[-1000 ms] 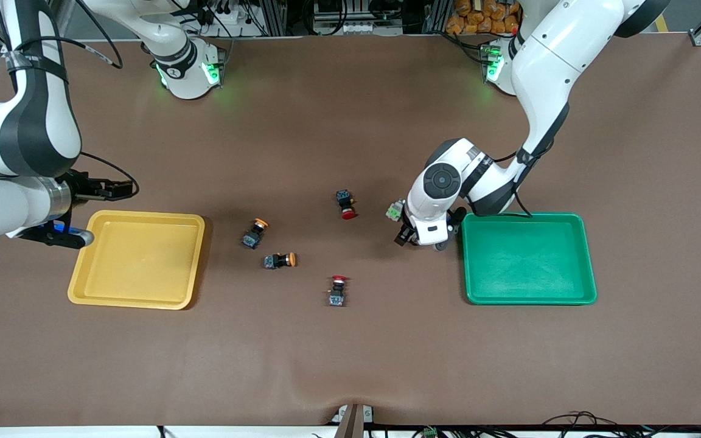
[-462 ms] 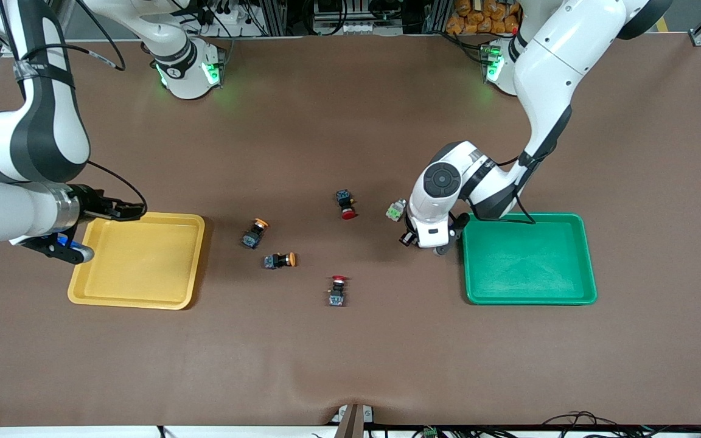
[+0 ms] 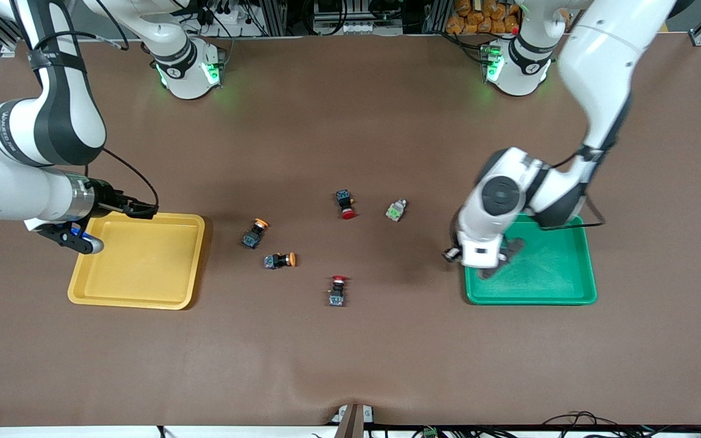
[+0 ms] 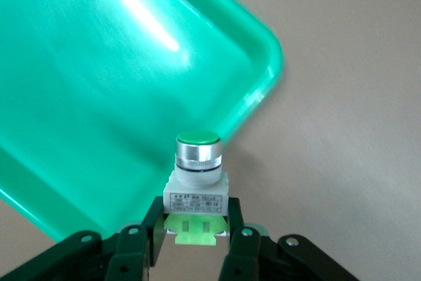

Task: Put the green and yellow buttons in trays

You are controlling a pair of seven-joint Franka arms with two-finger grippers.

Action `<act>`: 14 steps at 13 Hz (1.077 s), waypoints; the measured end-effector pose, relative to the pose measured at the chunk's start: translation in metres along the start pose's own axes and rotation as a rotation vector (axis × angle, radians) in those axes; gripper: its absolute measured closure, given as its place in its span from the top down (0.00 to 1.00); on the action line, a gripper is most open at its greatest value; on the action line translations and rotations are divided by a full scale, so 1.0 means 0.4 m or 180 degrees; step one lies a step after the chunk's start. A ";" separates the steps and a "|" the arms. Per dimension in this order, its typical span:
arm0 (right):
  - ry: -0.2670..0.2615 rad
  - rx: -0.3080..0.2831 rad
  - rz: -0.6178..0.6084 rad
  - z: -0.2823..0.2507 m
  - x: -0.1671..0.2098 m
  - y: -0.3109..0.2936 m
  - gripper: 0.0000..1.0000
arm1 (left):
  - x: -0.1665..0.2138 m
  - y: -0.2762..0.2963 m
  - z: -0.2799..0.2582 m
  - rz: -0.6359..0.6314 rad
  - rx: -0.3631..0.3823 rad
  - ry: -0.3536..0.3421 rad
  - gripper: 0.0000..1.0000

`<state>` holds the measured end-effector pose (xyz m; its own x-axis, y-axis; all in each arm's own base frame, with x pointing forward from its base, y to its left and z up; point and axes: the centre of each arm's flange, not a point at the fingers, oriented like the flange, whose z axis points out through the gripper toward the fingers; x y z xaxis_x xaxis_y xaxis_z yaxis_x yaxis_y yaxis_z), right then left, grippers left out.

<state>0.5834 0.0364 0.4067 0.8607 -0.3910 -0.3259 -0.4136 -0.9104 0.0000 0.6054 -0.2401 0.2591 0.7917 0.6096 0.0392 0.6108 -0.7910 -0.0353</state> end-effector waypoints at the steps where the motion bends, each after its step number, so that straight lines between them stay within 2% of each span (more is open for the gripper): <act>1: 0.0013 0.0035 0.0032 0.002 0.001 -0.002 1.00 | 0.051 -0.033 -0.001 0.0083 0.0014 0.0000 0.41; 5: 0.0031 0.0097 0.0081 0.039 0.011 -0.023 1.00 | 0.198 -0.164 0.050 0.0187 0.0108 -0.0099 0.41; 9: 0.0057 0.0073 0.0134 0.116 0.005 -0.127 1.00 | 0.227 -0.211 0.132 0.0114 0.0181 -0.0262 0.41; 10: 0.0071 0.0038 0.0112 0.155 -0.002 -0.174 1.00 | 0.224 -0.209 0.141 0.0121 0.0188 -0.0277 0.48; 14: 0.0072 -0.0056 0.0059 0.252 -0.005 -0.265 1.00 | 0.196 -0.182 0.109 0.0203 0.0202 -0.0288 0.92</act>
<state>0.5956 0.1474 0.3121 0.8596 -0.4106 -0.3042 -0.4244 -0.9052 0.0224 0.6235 -0.1325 0.2212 0.8248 0.5627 -0.0552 0.5563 -0.8252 -0.0980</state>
